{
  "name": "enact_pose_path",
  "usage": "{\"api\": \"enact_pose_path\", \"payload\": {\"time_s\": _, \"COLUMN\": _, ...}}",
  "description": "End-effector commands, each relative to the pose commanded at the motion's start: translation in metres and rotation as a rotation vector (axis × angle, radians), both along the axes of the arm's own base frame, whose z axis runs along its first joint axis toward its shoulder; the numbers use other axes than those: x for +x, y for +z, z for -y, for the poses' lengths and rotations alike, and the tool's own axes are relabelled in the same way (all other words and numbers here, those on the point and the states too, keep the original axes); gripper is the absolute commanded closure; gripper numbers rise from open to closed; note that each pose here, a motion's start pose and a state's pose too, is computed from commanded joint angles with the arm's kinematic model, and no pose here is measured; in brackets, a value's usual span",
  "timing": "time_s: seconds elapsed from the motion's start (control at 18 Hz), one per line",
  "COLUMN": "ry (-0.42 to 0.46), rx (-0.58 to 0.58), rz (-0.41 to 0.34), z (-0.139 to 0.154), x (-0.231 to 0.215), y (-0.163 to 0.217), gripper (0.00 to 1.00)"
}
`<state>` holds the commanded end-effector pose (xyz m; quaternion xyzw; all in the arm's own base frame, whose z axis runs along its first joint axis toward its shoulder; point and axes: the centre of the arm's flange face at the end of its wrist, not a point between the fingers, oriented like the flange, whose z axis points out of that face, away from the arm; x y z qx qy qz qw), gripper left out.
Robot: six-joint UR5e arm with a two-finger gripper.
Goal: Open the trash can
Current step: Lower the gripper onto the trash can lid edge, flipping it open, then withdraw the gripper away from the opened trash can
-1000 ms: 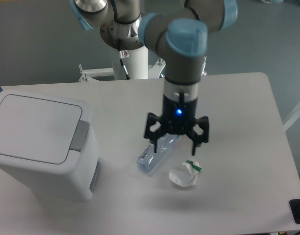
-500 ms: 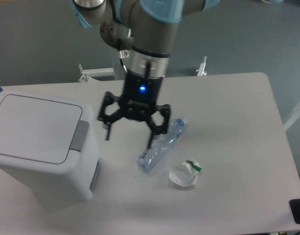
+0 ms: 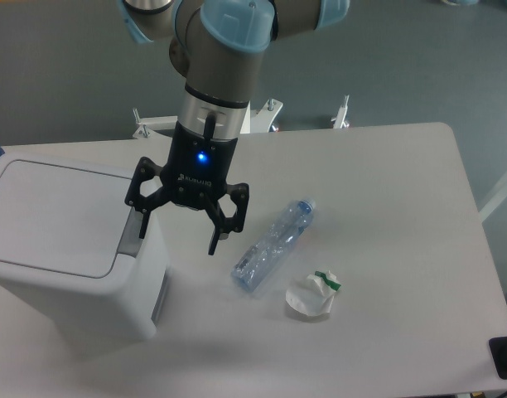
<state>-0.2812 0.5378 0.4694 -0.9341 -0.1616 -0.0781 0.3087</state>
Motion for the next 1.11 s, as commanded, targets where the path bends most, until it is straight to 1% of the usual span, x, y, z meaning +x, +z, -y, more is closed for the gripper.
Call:
{"api": "enact_pose_path", "payload": {"time_s": 0.78, "ry": 0.002, "rx": -0.006, "rz": 0.005, "z": -0.001, "x": 0.000, "y": -0.004, "gripper": 0.00}}
{"api": "enact_pose_path", "payload": {"time_s": 0.89, "ry": 0.001, "rx": 0.003, "rz": -0.001, "z": -0.001, "x": 0.000, "y": 0.002, "gripper": 0.00}}
{"api": "enact_pose_path", "payload": {"time_s": 1.11, "ry": 0.000, "rx": 0.034, "rz": -0.038, "z": -0.004, "x": -0.009, "y": 0.024, "gripper": 0.00}}
